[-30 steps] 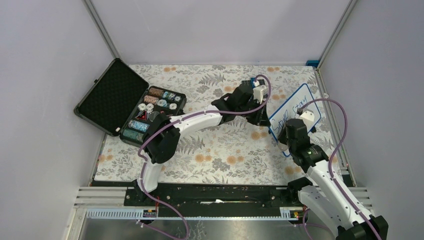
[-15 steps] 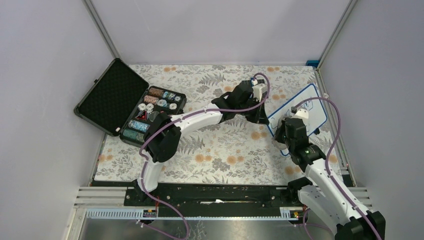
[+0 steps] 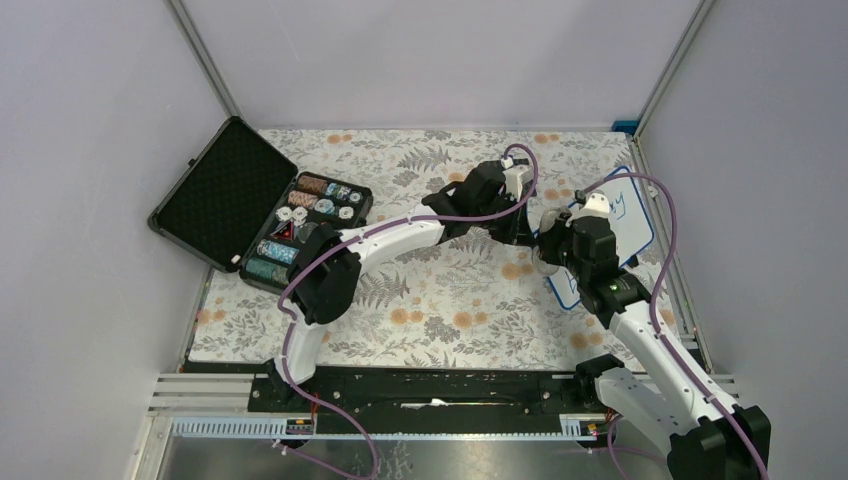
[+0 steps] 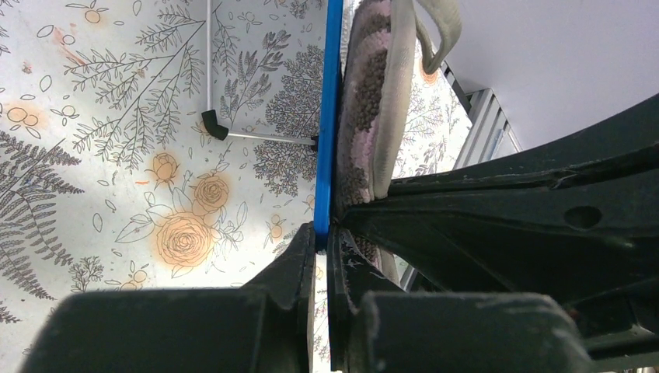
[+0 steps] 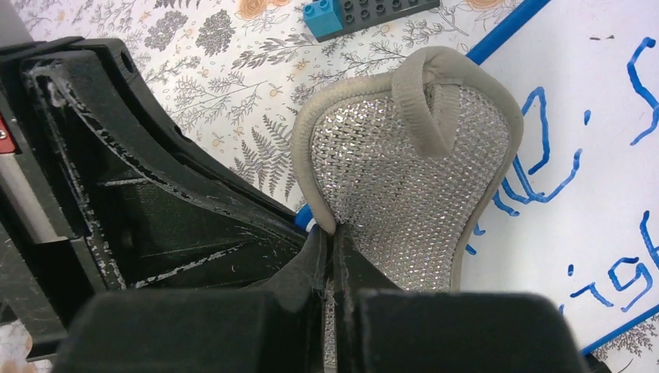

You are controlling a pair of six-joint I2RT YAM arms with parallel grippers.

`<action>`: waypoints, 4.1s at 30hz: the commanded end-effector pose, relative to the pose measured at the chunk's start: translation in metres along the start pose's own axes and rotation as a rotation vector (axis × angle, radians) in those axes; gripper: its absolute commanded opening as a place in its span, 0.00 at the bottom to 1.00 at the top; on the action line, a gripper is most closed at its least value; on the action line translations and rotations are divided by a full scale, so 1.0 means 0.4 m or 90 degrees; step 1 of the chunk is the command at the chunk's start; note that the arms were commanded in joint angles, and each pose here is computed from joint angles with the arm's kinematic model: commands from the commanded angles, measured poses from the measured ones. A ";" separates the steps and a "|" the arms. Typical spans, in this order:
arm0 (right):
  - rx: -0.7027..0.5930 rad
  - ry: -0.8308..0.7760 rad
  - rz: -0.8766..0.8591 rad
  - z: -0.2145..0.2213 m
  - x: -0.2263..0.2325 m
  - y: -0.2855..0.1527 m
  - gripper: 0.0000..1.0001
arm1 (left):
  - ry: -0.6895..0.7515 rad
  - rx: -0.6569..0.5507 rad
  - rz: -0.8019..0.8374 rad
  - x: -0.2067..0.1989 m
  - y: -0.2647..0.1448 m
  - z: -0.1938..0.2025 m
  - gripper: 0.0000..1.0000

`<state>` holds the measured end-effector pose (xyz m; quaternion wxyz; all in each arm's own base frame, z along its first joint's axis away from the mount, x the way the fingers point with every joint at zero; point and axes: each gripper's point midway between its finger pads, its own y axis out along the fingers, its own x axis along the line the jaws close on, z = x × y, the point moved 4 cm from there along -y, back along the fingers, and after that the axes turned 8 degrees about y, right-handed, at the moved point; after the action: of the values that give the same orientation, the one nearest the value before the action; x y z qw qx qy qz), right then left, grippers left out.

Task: Erase the whiteboard

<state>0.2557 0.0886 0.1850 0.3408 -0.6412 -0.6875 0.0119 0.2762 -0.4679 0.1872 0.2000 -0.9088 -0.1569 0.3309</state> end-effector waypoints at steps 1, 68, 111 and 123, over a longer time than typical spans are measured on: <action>-0.077 0.040 -0.016 -0.070 0.037 0.002 0.00 | 0.043 -0.018 0.029 -0.059 0.000 -0.024 0.00; 0.146 0.094 -0.167 -0.036 0.076 0.007 0.00 | 0.021 -0.073 0.024 -0.106 -0.057 -0.038 0.00; 0.140 0.293 0.062 0.007 -0.222 0.049 0.00 | -0.041 -0.094 0.030 -0.110 -0.046 -0.052 0.00; 0.171 0.176 -0.106 -0.020 -0.047 -0.016 0.00 | -0.047 -0.088 0.027 -0.101 -0.039 -0.040 0.00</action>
<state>0.2576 0.0283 0.1541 0.5311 -0.5961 -0.6004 -0.0466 0.2666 -0.4648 0.1988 0.1615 -0.8897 -0.2065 0.3738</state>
